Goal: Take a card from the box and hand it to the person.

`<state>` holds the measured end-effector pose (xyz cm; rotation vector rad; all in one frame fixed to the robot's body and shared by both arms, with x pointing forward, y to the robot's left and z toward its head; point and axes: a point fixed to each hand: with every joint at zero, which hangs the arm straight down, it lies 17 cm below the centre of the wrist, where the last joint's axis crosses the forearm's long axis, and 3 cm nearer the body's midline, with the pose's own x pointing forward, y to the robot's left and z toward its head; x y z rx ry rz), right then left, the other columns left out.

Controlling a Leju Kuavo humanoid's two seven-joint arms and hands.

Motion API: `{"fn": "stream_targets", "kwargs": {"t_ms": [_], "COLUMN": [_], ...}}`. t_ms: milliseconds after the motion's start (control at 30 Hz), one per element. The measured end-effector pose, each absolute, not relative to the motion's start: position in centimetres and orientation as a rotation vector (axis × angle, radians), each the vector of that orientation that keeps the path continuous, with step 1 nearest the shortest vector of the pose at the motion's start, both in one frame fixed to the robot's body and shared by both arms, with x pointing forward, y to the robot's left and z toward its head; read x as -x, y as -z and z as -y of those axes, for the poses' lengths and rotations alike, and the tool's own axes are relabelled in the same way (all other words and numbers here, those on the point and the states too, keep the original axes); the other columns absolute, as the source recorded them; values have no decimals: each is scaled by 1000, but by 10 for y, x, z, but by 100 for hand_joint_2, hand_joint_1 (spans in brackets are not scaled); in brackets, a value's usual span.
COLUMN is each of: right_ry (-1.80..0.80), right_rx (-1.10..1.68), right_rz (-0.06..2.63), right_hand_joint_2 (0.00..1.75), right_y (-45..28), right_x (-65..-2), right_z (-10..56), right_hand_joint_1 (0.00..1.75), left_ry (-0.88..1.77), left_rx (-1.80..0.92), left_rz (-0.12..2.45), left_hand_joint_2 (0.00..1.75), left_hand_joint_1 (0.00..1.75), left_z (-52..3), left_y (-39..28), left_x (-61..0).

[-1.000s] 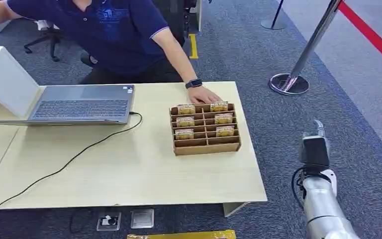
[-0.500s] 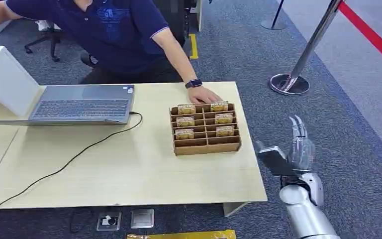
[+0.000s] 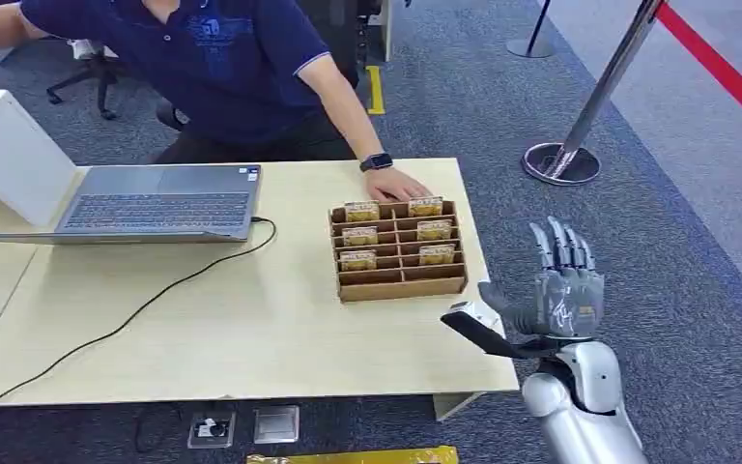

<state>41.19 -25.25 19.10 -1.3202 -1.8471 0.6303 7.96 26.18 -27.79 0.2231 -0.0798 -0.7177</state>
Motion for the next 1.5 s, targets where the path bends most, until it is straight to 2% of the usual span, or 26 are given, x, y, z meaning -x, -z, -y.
{"fn": "stream_targets", "kwargs": {"t_ms": [233, 500, 600, 633, 667, 700, 733, 767, 800, 867, 967, 1033, 1133, 1233, 1333, 1400, 1500], "right_ry": [-730, -798, -812, -813, -819, -820, -824, -830, -835, -843, -853, -865, -881, -901, -914, -917, -936], "right_rx": [1464, 1486, 1481, 1476, 1471, 1467, 1460, 1457, 1454, 1447, 1440, 1432, 1420, 1406, 1382, 1350, 1322], "right_rz": [1712, 1699, 1692, 1690, 1690, 1689, 1688, 1684, 1681, 1672, 1660, 1648, 1638, 1635, 1634, 1635, 1638], "right_hand_joint_2": [175, 175, 175, 175, 175, 175, 175, 175, 175, 175, 175, 175, 175, 175, 175, 175, 175], "right_y": [-189, -188, -187, -187, -186, -186, -185, -183, -182, -179, -174, -170, -165, -161, -157, -154, -150], "right_x": [-428, -448, -455, -457, -459, -460, -462, -463, -463, -464, -465, -466, -466, -467, -470, -473, -478], "right_z": [240, 224, 223, 222, 221, 220, 219, 219, 218, 217, 217, 217, 214, 209, 205, 201, 193], "right_hand_joint_1": [0, 0, 7, 30, 30, 59, 140, 140, 150, 140, 148, 162, 140, 134, 110, 108, 94], "left_ry": [717, 700, 700, 700, 700, 700, 700, 699, 700, 699, 699, 699, 700, 696, 693, 692, 688], "left_rx": [-217, -218, -218, -218, -218, -218, -218, -218, -218, -219, -219, -218, -217, -214, -213, -214, -213], "left_rz": [82, 75, 74, 74, 74, 74, 74, 74, 74, 75, 74, 73, 72, 71, 71, 71, 69], "left_hand_joint_2": [0, 0, 0, 0, 0, 0, 0, 0, 0, 0, 0, 0, 0, 0, 0, 0, 0], "left_hand_joint_1": [0, 0, 0, 0, 0, 0, 0, 0, 0, 0, 0, 0, 0, 0, 0, 0, 0], "left_z": [-257, -256, -256, -256, -256, -256, -256, -256, -256, -256, -256, -256, -256, -256, -256, -256, -256], "left_y": [277, 277, 277, 277, 277, 277, 277, 277, 277, 277, 277, 277, 277, 277, 277, 277, 277], "left_x": [-83, -82, -82, -82, -82, -82, -82, -82, -82, -82, -82, -82, -81, -81, -81, -81, -80]}}
